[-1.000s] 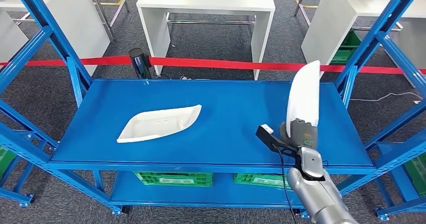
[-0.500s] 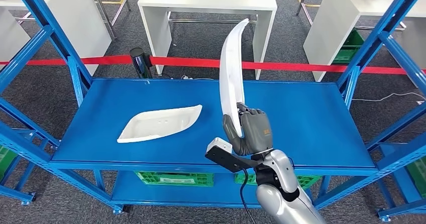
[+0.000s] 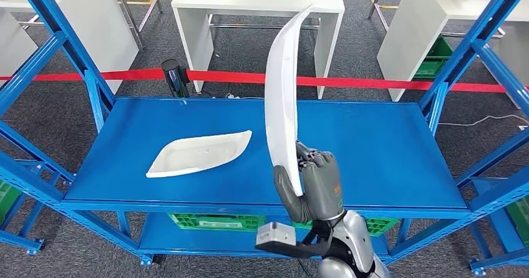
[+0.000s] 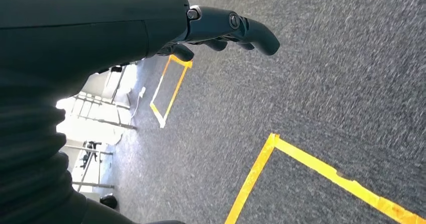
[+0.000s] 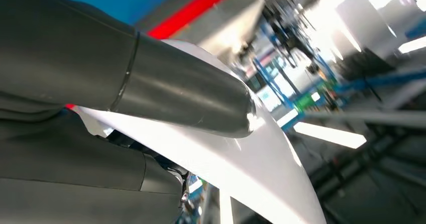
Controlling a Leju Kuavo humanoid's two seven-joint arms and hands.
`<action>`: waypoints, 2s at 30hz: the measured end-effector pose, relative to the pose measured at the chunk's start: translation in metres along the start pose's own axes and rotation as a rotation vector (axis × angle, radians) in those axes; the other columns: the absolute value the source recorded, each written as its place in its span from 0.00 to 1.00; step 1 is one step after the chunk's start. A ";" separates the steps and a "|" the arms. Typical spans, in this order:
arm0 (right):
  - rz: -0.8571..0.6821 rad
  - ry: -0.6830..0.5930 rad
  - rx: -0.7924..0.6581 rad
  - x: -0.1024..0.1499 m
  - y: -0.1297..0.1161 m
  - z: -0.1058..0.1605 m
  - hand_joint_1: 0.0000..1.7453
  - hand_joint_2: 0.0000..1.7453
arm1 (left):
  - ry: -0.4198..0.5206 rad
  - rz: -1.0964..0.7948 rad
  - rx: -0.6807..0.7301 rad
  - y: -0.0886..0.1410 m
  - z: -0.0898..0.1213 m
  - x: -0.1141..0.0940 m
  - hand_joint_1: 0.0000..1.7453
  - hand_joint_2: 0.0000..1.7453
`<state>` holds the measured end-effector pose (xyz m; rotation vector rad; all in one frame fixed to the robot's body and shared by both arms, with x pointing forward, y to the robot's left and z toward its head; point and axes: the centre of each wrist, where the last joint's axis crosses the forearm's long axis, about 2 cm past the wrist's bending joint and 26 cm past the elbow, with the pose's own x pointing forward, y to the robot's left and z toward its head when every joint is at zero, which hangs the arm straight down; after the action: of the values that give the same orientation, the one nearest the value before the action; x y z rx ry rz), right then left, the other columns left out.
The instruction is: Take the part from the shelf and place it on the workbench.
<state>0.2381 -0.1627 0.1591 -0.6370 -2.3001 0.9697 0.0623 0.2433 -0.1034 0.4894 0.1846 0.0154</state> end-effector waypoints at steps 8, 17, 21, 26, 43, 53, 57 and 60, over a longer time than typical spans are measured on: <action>-0.090 -0.015 -0.110 0.035 0.014 0.019 1.00 0.00 | -0.024 -0.013 -0.001 -0.003 0.005 0.006 0.00 1.00; -0.115 0.045 -0.055 0.050 0.030 0.033 1.00 0.00 | -0.043 -0.030 -0.028 -0.017 0.016 0.009 0.00 1.00; -0.059 0.118 -0.060 0.042 0.027 0.039 1.00 0.00 | -0.067 -0.047 -0.032 -0.021 0.021 0.014 0.00 1.00; -0.028 0.177 -0.060 0.035 0.024 0.049 1.00 0.00 | -0.079 -0.059 -0.034 -0.024 0.024 0.015 0.00 1.00; 0.061 0.356 -0.027 0.027 0.012 0.069 1.00 0.00 | -0.114 -0.150 0.026 -0.017 0.014 0.004 0.00 1.00; -0.033 0.285 -0.075 0.002 0.044 0.054 1.00 0.00 | -0.016 -0.017 0.021 0.008 -0.003 0.007 0.00 1.00; -0.052 0.347 -0.046 0.004 0.054 0.058 1.00 0.00 | -0.039 -0.027 0.019 0.004 0.003 0.014 0.00 1.00; -0.042 0.387 -0.026 0.009 0.054 0.064 1.00 0.00 | -0.049 -0.041 0.015 0.000 0.006 0.014 0.00 1.00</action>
<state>0.2007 -0.1546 0.0837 -0.7153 -1.9777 0.7245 0.0767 0.2412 -0.1008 0.5003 0.1466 -0.0381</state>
